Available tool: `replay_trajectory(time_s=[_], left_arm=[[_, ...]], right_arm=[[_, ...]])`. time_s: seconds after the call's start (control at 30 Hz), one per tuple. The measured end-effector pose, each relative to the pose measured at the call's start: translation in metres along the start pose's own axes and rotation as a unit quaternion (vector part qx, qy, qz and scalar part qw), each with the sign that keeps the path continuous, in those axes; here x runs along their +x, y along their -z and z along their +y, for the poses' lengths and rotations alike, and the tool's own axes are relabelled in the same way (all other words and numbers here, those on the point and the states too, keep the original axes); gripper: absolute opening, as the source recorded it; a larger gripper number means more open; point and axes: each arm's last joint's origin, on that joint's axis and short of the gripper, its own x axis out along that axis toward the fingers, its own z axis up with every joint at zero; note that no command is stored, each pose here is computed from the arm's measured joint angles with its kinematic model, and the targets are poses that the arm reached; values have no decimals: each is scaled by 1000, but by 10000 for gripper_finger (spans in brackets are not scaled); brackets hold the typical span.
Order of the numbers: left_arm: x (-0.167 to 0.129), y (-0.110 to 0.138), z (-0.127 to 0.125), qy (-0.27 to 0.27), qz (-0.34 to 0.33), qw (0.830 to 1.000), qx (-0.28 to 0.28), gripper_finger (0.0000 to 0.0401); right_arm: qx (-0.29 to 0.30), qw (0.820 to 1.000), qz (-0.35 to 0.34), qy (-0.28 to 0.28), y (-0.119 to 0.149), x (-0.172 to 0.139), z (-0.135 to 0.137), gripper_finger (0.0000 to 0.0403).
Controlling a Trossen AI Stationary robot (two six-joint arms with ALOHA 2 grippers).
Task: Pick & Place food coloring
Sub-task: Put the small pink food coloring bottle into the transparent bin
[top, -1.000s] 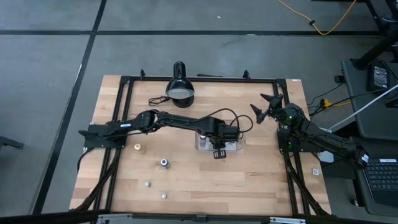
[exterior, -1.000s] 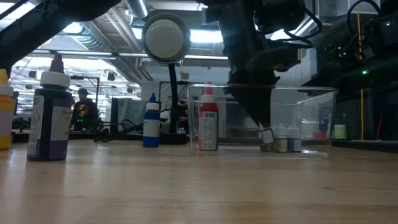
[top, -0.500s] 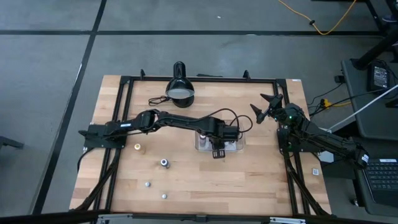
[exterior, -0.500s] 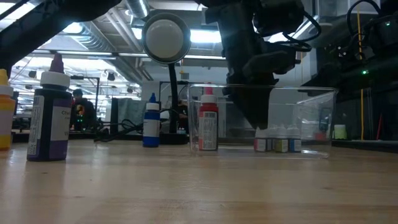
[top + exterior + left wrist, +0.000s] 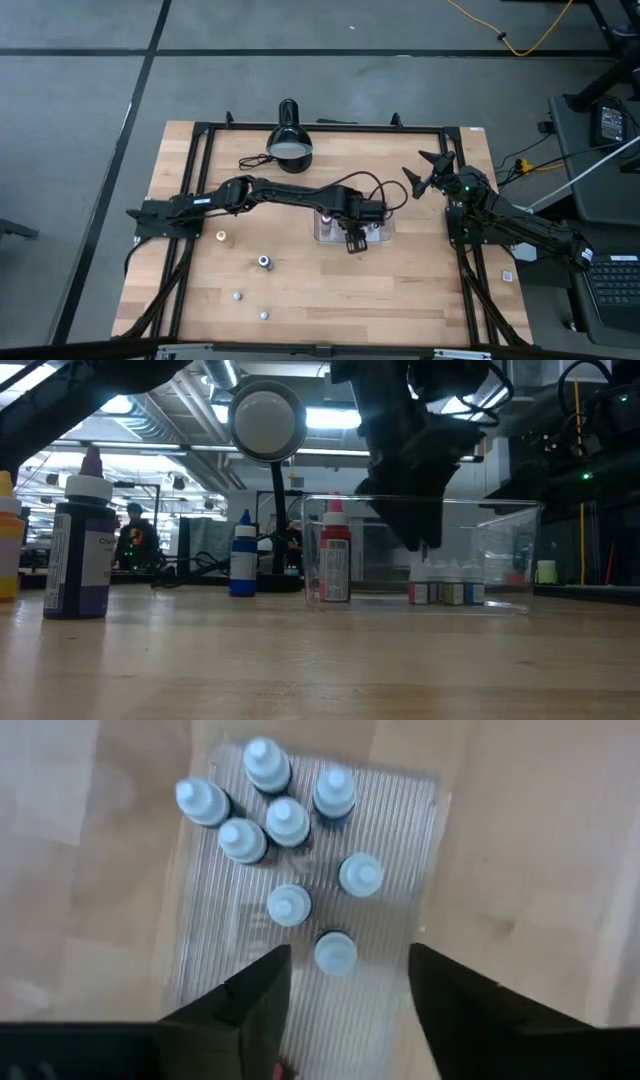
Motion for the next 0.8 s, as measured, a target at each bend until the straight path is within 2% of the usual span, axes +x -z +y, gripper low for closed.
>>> replay_trajectory(time_s=[0.13, 0.27, 0.43, 0.57, 0.8], left_arm=[[-13, -4, 1, -3, -17, 999, -32, 240], [-35, -1, 2, -27, -19, 996, -85, 278], [-62, 9, 4, -39, 1, 986, -159, 292], [-83, 17, -1, -41, 6, 970, -239, 290], [-126, 44, -35, -38, 14, 929, -368, 289]], right_arm=[[1, 1000, 0, 0, 0, 0, 0, 394], [1, 1000, 0, 0, 0, 0, 0, 394], [1, 1000, 0, 0, 0, 0, 0, 394], [0, 1000, 0, 0, 0, 0, 0, 394], [1, 1000, 0, 0, 0, 0, 0, 394]])
